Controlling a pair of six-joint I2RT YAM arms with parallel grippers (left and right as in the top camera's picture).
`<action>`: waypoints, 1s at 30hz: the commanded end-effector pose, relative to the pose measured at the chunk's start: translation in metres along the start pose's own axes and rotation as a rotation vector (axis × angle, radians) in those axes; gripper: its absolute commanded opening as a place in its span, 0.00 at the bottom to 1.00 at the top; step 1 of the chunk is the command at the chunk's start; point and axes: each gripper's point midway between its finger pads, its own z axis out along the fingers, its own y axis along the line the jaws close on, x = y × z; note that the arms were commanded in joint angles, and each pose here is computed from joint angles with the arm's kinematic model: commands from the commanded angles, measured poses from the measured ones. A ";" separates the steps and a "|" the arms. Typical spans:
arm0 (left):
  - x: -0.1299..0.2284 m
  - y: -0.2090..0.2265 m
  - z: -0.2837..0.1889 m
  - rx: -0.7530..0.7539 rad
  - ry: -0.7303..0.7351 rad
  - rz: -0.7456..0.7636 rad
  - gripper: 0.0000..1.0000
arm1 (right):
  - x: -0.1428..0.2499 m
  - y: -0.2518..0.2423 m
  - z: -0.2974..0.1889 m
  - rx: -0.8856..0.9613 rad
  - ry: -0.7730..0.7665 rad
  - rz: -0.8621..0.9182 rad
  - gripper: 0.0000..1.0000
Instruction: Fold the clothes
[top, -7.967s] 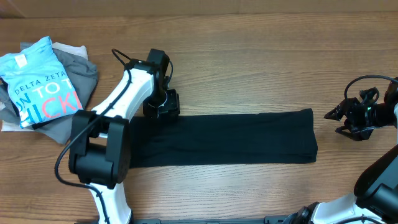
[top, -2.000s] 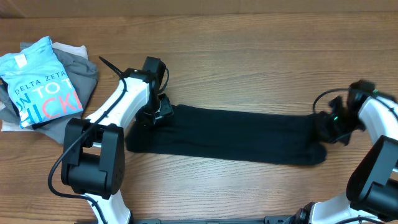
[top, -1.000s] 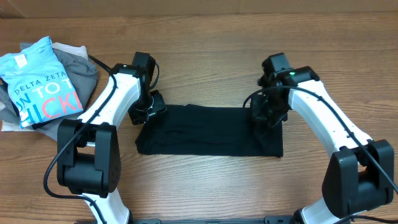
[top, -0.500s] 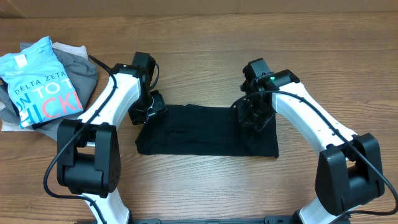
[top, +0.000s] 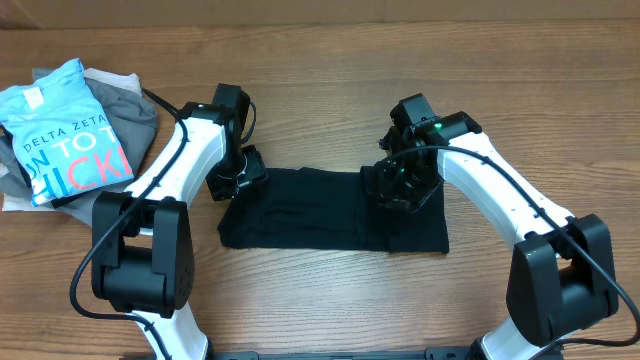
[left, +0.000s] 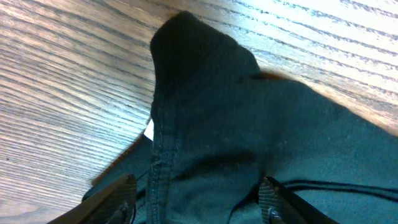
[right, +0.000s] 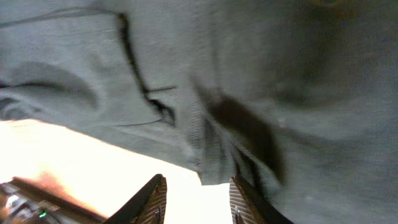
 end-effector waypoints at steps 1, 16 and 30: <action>-0.002 -0.002 -0.011 0.011 -0.019 0.046 0.68 | -0.017 -0.024 -0.018 0.131 -0.093 0.058 0.36; 0.006 0.006 -0.011 -0.026 0.014 0.048 0.74 | 0.025 -0.054 0.009 0.187 0.022 0.131 0.40; 0.010 0.009 -0.011 -0.038 0.032 0.057 0.74 | 0.045 0.029 0.027 -0.139 0.094 -0.181 0.38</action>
